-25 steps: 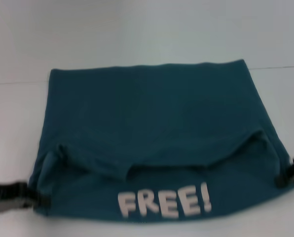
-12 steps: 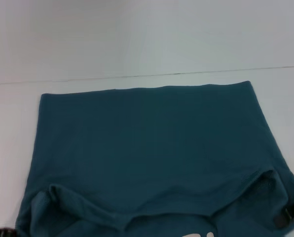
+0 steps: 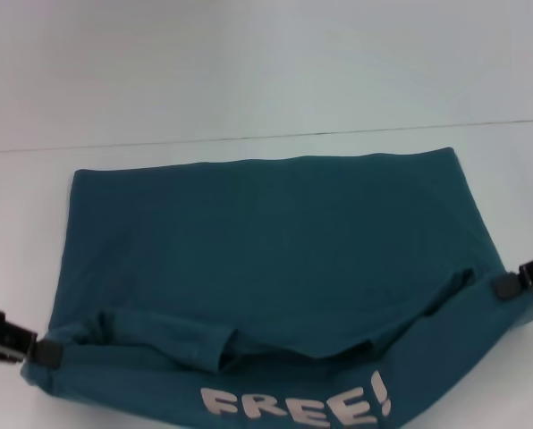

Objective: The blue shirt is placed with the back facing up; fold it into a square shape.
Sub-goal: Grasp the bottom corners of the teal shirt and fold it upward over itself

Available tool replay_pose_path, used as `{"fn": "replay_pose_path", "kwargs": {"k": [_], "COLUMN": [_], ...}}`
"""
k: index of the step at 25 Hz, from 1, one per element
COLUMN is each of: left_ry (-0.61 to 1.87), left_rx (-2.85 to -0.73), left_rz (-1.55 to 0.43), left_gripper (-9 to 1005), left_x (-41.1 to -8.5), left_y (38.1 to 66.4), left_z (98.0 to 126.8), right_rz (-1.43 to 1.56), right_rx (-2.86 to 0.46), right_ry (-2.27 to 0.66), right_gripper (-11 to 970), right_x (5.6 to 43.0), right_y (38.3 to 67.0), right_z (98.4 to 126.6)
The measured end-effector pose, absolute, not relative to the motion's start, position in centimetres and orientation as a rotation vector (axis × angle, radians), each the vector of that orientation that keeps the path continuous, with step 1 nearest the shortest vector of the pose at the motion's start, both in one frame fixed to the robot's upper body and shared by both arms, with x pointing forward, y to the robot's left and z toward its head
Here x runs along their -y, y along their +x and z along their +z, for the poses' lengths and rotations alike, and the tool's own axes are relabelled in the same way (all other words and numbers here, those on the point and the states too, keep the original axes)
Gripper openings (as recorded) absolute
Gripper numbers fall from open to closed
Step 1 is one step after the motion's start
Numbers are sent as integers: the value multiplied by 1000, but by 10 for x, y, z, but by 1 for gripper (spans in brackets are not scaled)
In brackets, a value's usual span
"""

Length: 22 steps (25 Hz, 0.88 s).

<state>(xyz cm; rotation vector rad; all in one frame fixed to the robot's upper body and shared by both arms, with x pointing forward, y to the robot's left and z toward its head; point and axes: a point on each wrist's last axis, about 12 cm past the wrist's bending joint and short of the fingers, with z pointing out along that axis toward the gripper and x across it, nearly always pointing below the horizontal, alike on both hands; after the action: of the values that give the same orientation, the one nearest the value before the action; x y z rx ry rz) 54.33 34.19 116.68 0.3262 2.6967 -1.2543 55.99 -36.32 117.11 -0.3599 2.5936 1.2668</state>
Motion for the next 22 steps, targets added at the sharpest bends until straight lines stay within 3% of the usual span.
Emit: {"fn": "replay_pose_path", "kwargs": {"k": [12, 22], "left_ry": [217, 160], "left_rx": [-2666, -2632], "left_rz": [-1162, -1096], "left_gripper": [37, 36], "left_x": [-352, -340], "left_y": [560, 583], "left_z": [1184, 1184], "right_rz": [1283, 1196], "right_rx": [-2413, -2421], "right_ry": [-208, -81], "right_gripper": [45, 44], "right_x": [392, 393], "right_y": [561, 571], "right_z": [1191, 1179]}}
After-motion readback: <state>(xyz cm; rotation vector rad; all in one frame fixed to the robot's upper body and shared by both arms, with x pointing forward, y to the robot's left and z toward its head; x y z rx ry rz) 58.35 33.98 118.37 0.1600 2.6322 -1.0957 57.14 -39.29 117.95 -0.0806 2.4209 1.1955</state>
